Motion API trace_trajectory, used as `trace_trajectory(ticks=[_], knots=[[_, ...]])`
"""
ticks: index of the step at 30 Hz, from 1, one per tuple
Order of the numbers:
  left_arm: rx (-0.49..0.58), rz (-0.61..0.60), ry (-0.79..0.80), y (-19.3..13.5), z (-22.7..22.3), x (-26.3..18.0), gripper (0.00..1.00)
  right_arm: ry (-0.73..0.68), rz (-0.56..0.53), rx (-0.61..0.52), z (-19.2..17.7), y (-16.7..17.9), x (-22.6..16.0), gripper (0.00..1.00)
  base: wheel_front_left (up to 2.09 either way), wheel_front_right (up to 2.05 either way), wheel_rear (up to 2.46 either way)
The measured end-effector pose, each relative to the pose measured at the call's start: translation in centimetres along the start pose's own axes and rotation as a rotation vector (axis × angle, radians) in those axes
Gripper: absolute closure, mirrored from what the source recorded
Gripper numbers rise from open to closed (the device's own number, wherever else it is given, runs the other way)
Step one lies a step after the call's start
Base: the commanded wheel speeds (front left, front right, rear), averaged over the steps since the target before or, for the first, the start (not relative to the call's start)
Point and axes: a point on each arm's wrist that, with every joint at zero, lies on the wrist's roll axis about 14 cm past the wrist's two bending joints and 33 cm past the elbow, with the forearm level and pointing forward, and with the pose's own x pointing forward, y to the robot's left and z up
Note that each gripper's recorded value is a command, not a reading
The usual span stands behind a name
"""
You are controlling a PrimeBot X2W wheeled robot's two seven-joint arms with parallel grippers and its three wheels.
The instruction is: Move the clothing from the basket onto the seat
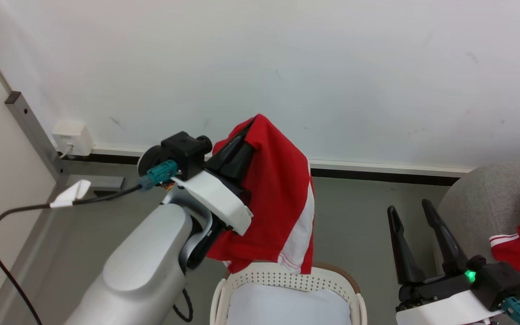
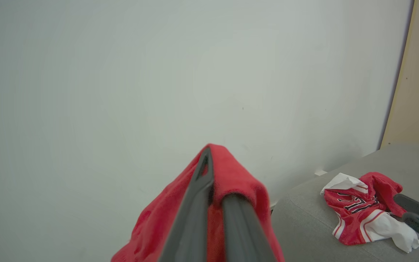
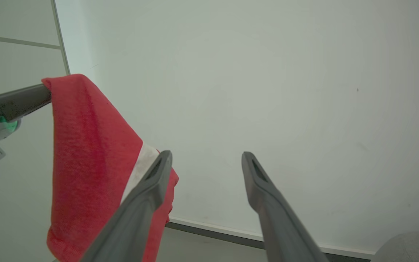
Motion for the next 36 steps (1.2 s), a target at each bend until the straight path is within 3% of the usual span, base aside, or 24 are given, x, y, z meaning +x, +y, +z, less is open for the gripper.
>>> trace_trajectory(ticks=[15, 19, 36], knots=[[-0.010, 0.000, -0.029, -0.3, 1.7, -0.4, 1.00, 0.087, 0.100, 0.047, -2.9, 3.6, -0.1, 0.00, 0.00, 0.00, 0.00], [-0.035, -0.024, -0.011, -1.7, 1.0, -0.9, 1.00, 0.154, 0.197, 0.049, -4.8, 6.3, 0.1, 0.00, 0.00, 0.00, 0.00], [-0.069, -0.161, 0.069, -8.5, 0.2, -4.7, 1.00, 0.425, 0.354, -0.069, -12.4, 9.4, 1.1, 0.00, 0.00, 0.00, 0.00]])
